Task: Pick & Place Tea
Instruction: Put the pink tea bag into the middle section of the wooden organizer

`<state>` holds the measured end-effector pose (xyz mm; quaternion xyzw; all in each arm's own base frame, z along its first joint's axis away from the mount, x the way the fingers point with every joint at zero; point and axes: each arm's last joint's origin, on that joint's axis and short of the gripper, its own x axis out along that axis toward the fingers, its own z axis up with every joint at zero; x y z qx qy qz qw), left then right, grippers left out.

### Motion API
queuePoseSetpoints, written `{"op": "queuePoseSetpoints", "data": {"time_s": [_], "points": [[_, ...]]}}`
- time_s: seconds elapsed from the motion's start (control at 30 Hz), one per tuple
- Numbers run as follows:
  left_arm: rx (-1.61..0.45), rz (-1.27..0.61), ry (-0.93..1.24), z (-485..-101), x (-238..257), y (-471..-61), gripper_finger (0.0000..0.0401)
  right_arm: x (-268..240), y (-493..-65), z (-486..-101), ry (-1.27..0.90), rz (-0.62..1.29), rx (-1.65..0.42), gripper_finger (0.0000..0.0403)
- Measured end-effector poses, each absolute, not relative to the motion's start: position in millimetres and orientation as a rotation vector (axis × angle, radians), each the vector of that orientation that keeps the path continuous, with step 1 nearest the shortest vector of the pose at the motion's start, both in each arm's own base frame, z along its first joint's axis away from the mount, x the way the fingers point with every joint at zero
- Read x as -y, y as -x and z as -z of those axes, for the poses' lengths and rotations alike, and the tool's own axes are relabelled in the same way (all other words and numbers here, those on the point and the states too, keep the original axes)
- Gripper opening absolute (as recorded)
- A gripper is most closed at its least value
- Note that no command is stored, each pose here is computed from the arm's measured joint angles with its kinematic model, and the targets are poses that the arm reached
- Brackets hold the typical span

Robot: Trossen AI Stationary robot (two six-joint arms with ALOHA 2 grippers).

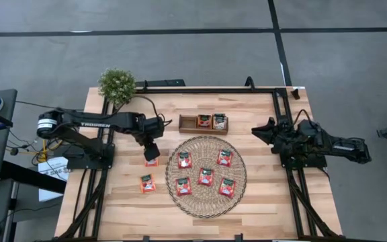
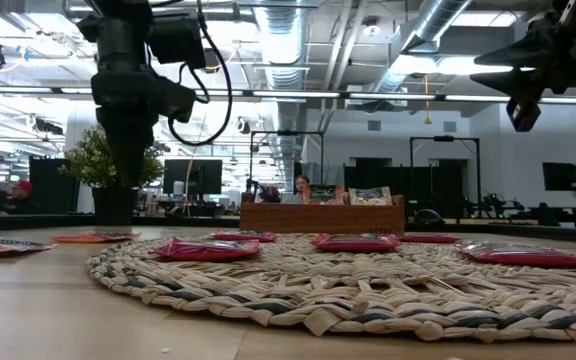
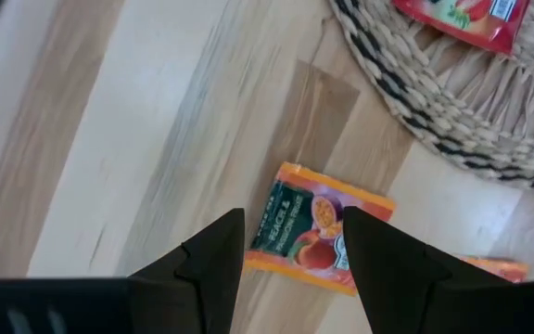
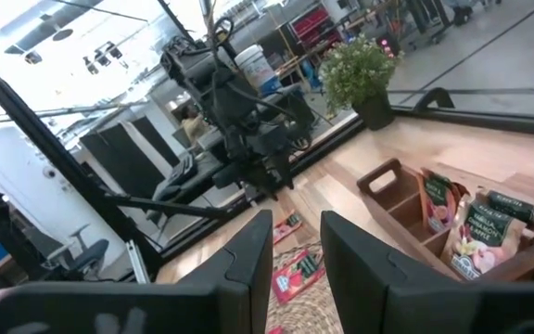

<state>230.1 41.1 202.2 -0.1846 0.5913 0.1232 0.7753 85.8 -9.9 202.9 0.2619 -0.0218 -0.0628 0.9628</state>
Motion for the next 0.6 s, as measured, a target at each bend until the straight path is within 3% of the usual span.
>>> {"op": "queuePoseSetpoints", "data": {"time_s": [0.33, 0.6], "points": [[-1.288, -0.214, 0.331, -201.4, -43.4, -230.0, 0.0192, 10.0, -85.8, -202.6, -0.53, 0.129, 0.042, 0.0087], [-1.355, -0.236, 0.337, -183.6, -42.1, -221.5, 0.028, 10.0, -85.8, -202.5, -0.531, 0.129, 0.041, 0.0087]]}}
